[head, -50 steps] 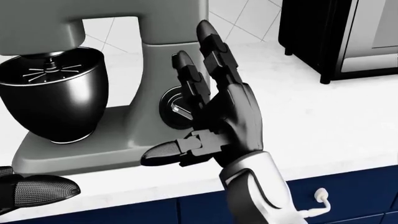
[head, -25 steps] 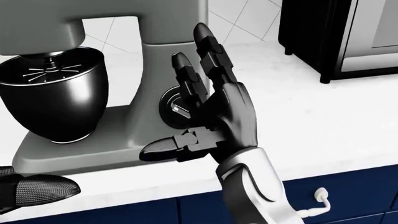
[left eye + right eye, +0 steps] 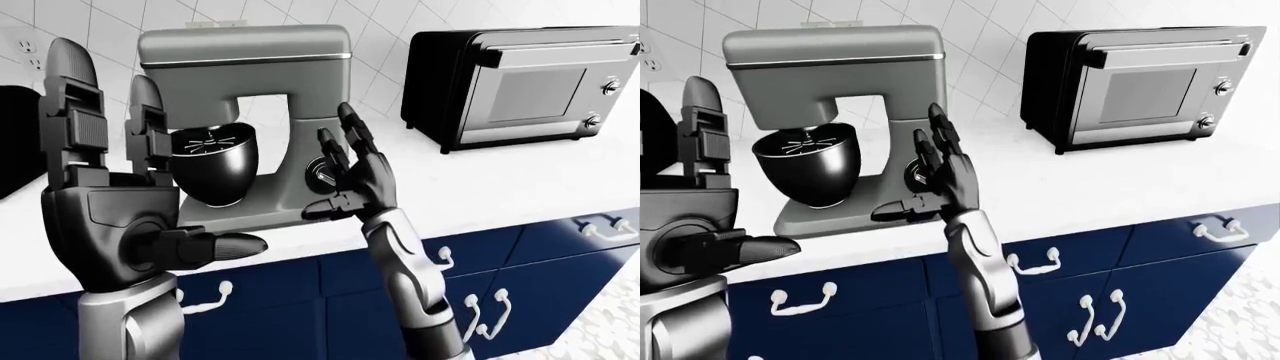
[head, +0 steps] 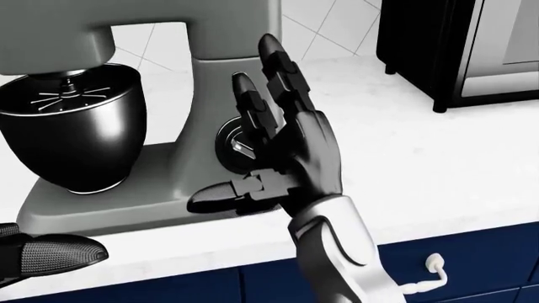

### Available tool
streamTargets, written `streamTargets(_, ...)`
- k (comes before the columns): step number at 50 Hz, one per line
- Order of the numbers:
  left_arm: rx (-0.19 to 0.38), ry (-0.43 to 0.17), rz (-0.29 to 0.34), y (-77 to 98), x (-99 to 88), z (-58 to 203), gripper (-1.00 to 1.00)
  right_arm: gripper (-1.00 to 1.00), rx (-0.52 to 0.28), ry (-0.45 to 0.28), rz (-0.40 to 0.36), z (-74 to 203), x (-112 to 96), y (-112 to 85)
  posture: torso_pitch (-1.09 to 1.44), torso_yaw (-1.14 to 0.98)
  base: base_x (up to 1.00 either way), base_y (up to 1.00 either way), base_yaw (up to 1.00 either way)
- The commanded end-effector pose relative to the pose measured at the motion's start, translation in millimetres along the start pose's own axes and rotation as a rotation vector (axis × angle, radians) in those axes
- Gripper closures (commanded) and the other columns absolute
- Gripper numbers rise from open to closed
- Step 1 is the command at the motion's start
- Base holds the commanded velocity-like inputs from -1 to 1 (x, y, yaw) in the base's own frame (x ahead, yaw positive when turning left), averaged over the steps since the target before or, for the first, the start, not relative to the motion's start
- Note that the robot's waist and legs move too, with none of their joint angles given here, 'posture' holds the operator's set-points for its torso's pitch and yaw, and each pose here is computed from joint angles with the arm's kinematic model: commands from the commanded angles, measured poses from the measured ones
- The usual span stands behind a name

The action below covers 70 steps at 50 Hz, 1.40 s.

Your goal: Open the stand mixer head.

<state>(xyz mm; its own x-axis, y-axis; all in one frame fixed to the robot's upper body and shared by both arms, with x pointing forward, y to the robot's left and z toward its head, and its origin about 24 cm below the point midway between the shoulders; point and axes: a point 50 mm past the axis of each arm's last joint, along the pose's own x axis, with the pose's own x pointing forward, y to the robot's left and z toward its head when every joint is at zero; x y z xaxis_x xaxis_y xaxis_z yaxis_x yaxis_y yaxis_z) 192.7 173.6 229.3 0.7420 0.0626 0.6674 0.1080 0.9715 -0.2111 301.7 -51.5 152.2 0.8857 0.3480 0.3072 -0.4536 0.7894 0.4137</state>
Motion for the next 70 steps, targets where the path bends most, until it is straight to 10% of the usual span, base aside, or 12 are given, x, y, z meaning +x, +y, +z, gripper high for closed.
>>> streamTargets(1,-0.003,-0.052,-0.019,-3.2,2.0,8.2,-1.00,-1.00,-0.006,-0.078,0.043,15.7,5.2,9.0,-0.35,0.00,0.00,0.00,0.00)
streamTargets(42,0.000,-0.051,-0.018,-2.2,2.4,8.6,-1.00,-1.00,-0.017,-0.073,0.042,15.1,17.6,6.3,-0.35,0.00,0.00,0.00,0.00)
streamTargets(57,0.002,-0.048,-0.017,-1.9,1.5,5.8,-1.00,-1.00,0.048,-0.230,0.111,89.6,-14.7,45.1,-0.35,0.00,0.00,0.00,0.00)
streamTargets(70,0.002,-0.050,-0.019,-2.4,1.2,7.3,-1.00,-1.00,0.052,-0.318,0.021,118.1,-48.0,27.9,-0.35,0.00,0.00,0.00,0.00)
